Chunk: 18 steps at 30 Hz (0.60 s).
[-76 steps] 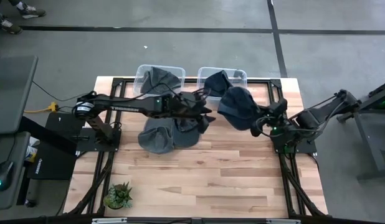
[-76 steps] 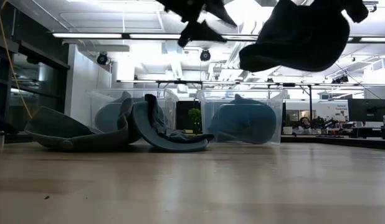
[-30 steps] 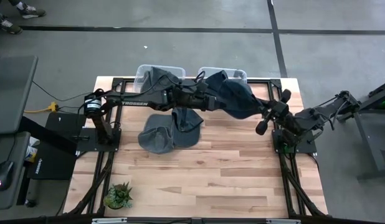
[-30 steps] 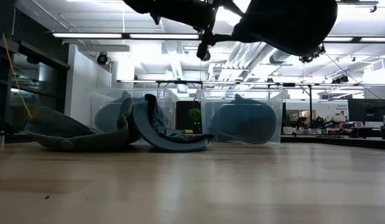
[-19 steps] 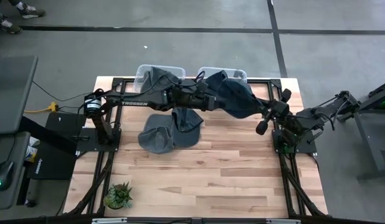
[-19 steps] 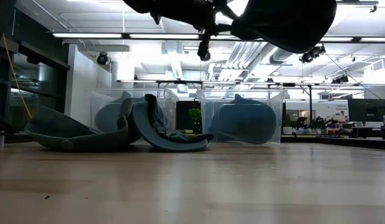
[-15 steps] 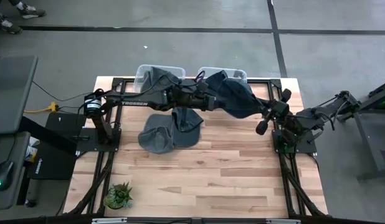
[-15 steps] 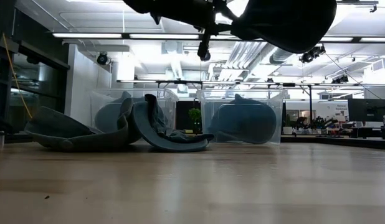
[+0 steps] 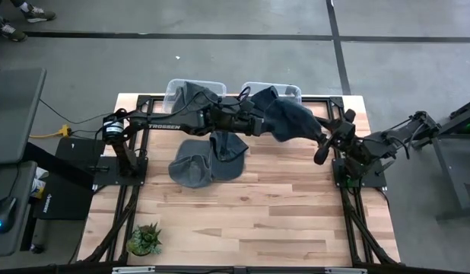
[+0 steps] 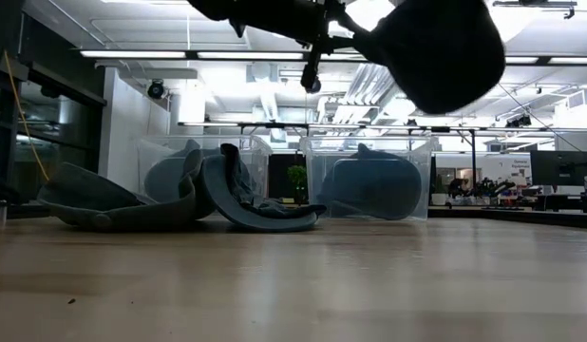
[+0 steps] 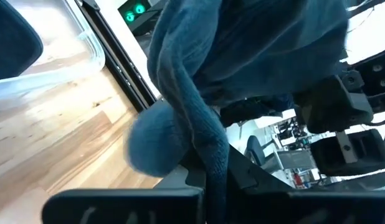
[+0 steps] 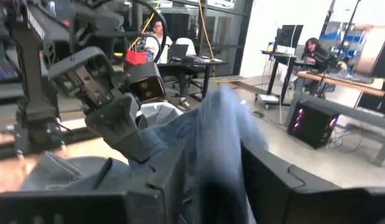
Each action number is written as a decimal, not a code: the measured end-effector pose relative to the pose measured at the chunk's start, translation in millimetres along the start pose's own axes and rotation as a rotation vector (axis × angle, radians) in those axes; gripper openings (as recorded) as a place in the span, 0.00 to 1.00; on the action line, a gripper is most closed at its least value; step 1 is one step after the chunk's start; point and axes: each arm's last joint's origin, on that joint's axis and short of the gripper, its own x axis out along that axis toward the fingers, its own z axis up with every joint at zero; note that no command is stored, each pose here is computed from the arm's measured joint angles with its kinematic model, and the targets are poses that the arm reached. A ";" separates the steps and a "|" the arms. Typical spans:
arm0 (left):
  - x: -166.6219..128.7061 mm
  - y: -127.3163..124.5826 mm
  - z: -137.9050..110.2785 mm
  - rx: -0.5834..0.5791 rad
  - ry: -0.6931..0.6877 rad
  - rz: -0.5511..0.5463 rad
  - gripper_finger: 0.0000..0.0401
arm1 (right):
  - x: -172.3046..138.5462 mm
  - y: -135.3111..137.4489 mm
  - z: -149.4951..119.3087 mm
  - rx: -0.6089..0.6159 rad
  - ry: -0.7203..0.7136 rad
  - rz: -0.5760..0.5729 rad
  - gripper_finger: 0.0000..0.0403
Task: Pick & Place hat
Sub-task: Put the right black cap into the right transparent bin
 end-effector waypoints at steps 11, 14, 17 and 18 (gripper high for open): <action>-0.2 5.2 -4.2 0.067 0.045 0.051 0.01 | -8.7 -17.9 29.5 0.051 -0.044 0.031 0.41; -0.2 6.2 -5.1 0.085 0.055 0.062 0.01 | -11.9 -23.8 53.5 0.025 -0.056 0.049 0.41; -0.2 6.1 -5.0 0.090 0.054 0.060 0.01 | -12.5 -24.8 72.4 -0.042 -0.016 0.055 0.41; -0.2 6.1 -5.0 0.092 0.055 0.060 0.01 | -12.1 -23.9 77.6 -0.060 0.003 0.061 0.41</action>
